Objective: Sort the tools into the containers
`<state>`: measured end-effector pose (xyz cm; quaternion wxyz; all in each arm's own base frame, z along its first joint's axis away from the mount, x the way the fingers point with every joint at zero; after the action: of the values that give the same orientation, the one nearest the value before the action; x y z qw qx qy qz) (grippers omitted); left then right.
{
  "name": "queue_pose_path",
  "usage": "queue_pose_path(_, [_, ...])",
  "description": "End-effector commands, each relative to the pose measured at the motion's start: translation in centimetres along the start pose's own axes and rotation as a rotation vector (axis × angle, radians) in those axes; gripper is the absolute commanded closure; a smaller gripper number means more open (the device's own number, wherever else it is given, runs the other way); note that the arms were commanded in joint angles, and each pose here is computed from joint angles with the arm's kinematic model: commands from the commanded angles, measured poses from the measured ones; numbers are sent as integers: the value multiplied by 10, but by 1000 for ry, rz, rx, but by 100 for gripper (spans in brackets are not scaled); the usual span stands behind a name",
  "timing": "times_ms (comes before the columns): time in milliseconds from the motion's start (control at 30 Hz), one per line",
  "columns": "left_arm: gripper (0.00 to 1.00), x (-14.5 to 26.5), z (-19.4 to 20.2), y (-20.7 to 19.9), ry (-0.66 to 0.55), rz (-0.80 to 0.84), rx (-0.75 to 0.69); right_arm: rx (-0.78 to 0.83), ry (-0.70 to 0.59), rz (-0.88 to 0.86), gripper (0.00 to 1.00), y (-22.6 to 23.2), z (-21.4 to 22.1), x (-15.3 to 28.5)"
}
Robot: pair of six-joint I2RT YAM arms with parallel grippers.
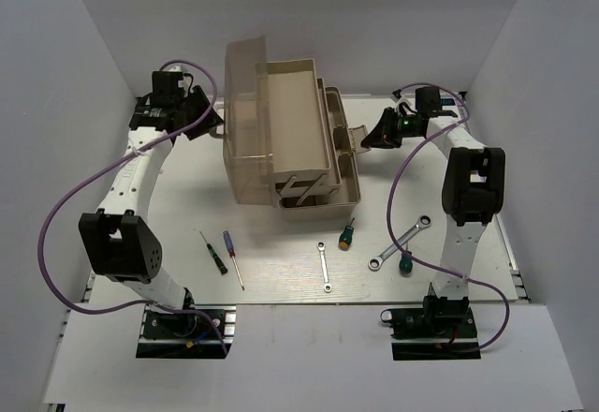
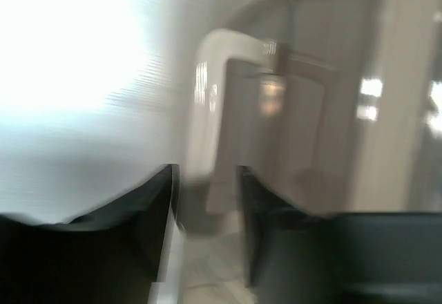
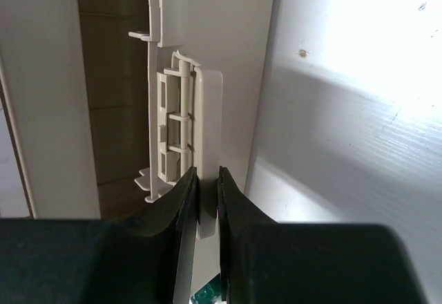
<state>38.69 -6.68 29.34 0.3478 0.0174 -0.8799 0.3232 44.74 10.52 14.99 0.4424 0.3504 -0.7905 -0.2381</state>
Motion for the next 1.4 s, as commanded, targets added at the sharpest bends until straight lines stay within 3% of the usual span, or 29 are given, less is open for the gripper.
queue_pose_path(0, [41,35,-14,2,-103,-18,4,104,-90,-1,96,10,-21,24])
queue_pose_path(100, [25,35,-15,6,-106,-37,11,103,-88,-30,74,14,-20,25])
queue_pose_path(167, [21,38,-17,10,-106,-60,18,107,-88,-46,55,17,-19,25])
queue_pose_path(233, [18,44,-20,16,-123,-102,36,113,-91,-50,47,20,-19,28])
queue_pose_path(367, [17,61,-23,22,-153,-144,48,119,-91,-58,38,24,-18,32])
queue_pose_path(633, [17,102,-11,38,-213,-252,51,158,-108,21,33,20,-18,69])
queue_pose_path(700, [18,113,-7,43,-225,-282,51,166,-85,54,27,18,-12,74])
queue_pose_path(733, [19,116,-4,45,-226,-281,51,198,-76,84,12,20,-9,82])
queue_pose_path(767, [19,128,-4,44,-254,-277,51,196,-71,116,10,17,-8,85])
queue_pose_path(933, [26,145,10,52,-261,-283,42,199,-6,174,10,17,7,107])
queue_pose_path(1033, [44,151,17,49,-246,-217,13,211,27,182,10,22,20,119])
queue_pose_path(1067, [60,152,22,44,-224,-171,-8,270,59,200,16,20,27,123])
queue_pose_path(1100, [66,151,27,43,-205,-147,-40,313,66,226,23,26,29,128])
queue_pose_path(1133, [72,152,31,41,-188,-109,-59,313,101,260,38,23,45,131])
queue_pose_path(1167, [83,149,42,40,-127,-60,-76,370,130,266,72,23,53,133])
queue_pose_path(1200, [87,147,49,42,-94,-39,-97,404,133,276,89,28,58,140])
queue_pose_path(1233, [89,146,58,45,-51,-24,-105,393,192,329,100,21,78,143])
queue_pose_path(1333, [88,144,93,58,80,13,-108,457,311,378,100,19,113,155])
queue_pose_path(1367, [84,142,109,70,138,-16,-95,439,353,384,95,18,130,156])
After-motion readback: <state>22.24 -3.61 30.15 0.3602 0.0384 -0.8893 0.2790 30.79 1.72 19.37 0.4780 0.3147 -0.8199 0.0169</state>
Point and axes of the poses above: each gripper's point midway between its finger pads, its own x axis back along the fingers, its own y axis along the line the jaws close on, z = x × y, the point moved 7 cm from there along x, back along the fingers, and after that the axes turned 9 degrees about x, right-handed, at the moved point
